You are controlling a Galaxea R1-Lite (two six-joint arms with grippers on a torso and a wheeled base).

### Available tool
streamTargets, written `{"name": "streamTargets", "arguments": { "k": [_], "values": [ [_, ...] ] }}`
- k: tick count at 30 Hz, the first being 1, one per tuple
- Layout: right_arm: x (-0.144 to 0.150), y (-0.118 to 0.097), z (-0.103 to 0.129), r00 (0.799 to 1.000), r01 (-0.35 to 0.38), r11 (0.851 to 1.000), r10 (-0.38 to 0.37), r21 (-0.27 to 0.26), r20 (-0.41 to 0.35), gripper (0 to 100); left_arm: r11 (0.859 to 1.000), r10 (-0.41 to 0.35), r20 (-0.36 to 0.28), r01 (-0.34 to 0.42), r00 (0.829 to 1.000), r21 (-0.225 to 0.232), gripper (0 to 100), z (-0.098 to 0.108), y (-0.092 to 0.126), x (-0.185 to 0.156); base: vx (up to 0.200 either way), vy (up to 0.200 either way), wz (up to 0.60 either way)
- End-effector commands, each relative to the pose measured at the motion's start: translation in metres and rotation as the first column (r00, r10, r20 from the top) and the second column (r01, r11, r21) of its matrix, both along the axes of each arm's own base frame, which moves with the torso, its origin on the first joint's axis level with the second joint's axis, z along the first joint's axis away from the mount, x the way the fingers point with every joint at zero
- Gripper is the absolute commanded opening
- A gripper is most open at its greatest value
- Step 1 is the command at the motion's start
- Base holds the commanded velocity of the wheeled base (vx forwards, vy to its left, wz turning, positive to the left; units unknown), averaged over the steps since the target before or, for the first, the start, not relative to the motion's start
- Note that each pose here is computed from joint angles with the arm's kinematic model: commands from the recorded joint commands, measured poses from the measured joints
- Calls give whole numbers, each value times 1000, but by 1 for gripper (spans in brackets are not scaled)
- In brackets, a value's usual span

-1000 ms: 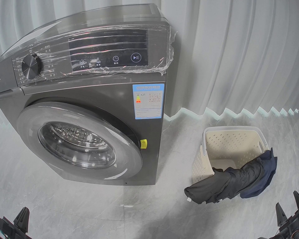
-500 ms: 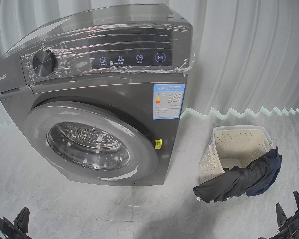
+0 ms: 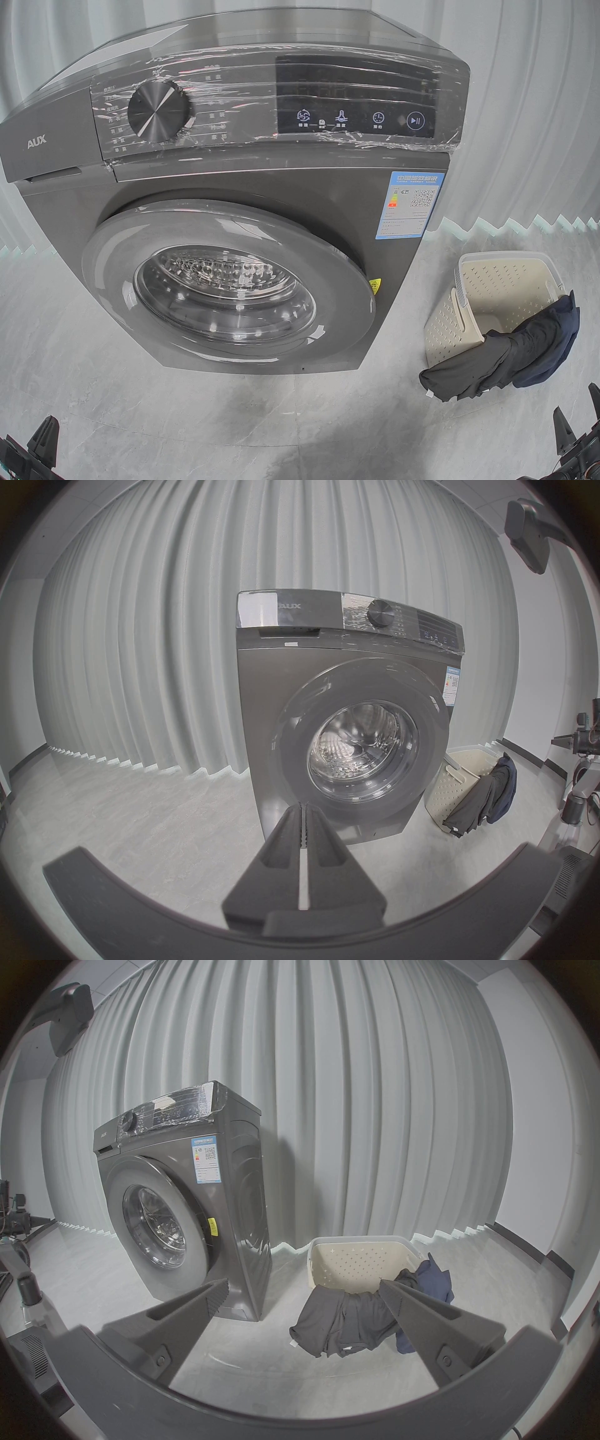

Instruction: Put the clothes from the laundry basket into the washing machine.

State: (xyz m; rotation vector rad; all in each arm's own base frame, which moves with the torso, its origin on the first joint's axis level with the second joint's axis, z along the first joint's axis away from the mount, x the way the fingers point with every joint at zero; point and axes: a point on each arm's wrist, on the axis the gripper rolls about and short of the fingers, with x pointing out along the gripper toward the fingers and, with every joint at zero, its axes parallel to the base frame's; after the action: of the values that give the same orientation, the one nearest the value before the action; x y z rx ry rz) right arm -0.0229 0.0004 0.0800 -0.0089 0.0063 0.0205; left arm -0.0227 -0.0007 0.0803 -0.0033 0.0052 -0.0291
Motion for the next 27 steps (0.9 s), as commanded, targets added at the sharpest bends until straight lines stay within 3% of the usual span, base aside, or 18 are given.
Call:
{"name": "streamTargets", "arguments": {
  "k": [1, 4, 19, 27],
  "values": [
    [0, 0, -4, 1000, -1, 1000, 1, 0, -4, 100, 1000, 0, 2, 0, 1000, 0, 0, -5, 0, 0, 0, 0, 0],
    [0, 0, -4, 1000, -1, 1000, 1, 0, -4, 100, 1000, -2, 2, 2, 1000, 0, 0, -5, 0, 0, 0, 0, 0],
    [0, 0, -4, 1000, -1, 1000, 1, 0, -4, 100, 1000, -2, 2, 2, 1000, 0, 0, -5, 0, 0, 0, 200, 0],
    [0, 0, -4, 1000, -1, 1000, 1, 0, -4, 100, 1000, -2, 2, 2, 1000, 0, 0, -5, 0, 0, 0, 0, 0]
  ]
}}
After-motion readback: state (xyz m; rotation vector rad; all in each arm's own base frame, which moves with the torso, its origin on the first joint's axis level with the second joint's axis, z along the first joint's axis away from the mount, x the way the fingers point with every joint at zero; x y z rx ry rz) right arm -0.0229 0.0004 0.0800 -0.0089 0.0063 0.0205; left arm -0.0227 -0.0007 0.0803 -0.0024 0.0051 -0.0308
